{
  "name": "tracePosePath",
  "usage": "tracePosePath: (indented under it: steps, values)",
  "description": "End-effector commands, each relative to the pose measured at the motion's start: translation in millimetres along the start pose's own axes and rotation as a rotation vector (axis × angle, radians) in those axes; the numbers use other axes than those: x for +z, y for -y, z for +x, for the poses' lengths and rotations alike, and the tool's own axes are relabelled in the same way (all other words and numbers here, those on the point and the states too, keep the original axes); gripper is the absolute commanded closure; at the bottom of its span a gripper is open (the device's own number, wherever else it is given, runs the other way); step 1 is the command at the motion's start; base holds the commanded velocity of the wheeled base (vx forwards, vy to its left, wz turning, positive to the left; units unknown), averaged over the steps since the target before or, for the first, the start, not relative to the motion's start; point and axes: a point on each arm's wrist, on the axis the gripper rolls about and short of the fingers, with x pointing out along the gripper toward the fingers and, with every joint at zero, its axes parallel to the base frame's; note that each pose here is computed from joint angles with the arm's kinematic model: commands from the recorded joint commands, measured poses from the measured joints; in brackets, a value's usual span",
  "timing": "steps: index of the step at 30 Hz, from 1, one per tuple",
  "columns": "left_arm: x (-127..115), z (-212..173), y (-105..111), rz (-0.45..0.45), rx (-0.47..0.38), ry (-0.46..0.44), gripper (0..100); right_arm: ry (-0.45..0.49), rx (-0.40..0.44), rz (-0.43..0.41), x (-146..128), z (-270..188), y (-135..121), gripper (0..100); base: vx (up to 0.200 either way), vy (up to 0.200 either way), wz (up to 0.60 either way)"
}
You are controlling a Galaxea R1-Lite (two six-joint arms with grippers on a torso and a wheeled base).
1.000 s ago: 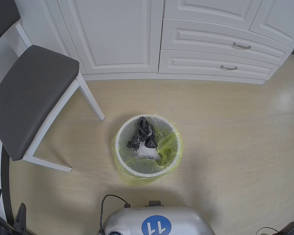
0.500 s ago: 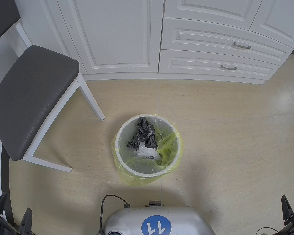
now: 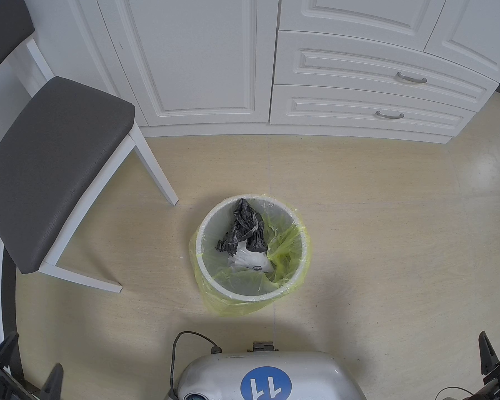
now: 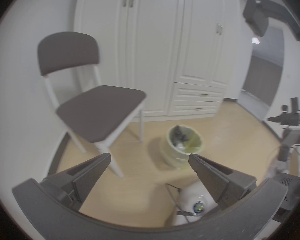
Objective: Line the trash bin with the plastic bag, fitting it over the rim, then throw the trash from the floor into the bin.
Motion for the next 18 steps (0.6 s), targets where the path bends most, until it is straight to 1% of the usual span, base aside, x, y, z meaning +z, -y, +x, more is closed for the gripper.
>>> tracePosePath:
  steps: [1,5,6,7,9,11,12,18]
  values:
    - [1.2,-1.1,-6.6,0.025,0.304,0.040,0,-0.005,-0.001,0.002,-5.2,0.3,0.1,0,0.000,0.000,0.00]
    - [-0.2,-0.6,-7.0,0.011,0.320,0.042,0,-0.005,-0.001,0.002,-5.2,0.3,0.1,0,0.000,0.000,0.00]
    - [-1.1,-0.5,-6.6,0.011,0.297,0.030,0,-0.005,-0.002,0.002,-5.2,0.3,0.1,0,0.000,0.000,0.00]
    - [-1.1,-0.5,-6.6,0.011,0.297,0.030,0,-0.005,-0.002,0.002,-5.2,0.3,0.1,0,0.000,0.000,0.00]
    - [-2.6,0.4,-5.1,-0.015,0.227,0.034,0,-0.005,-0.001,0.000,-5.2,0.3,0.1,0,0.000,0.000,0.00]
    - [-8.0,1.3,-4.3,-0.022,0.187,-0.009,0,-0.005,-0.001,0.000,-5.2,0.3,0.1,0,0.000,0.000,0.00]
    - [-8.2,0.8,-4.1,-0.021,0.182,-0.021,0,-0.005,-0.001,0.000,-5.2,0.3,0.1,0,0.000,0.000,0.00]
    - [-7.7,0.8,-4.0,-0.031,0.182,-0.016,0,-0.005,-0.001,0.002,-5.2,0.3,0.1,0,0.000,0.000,0.00]
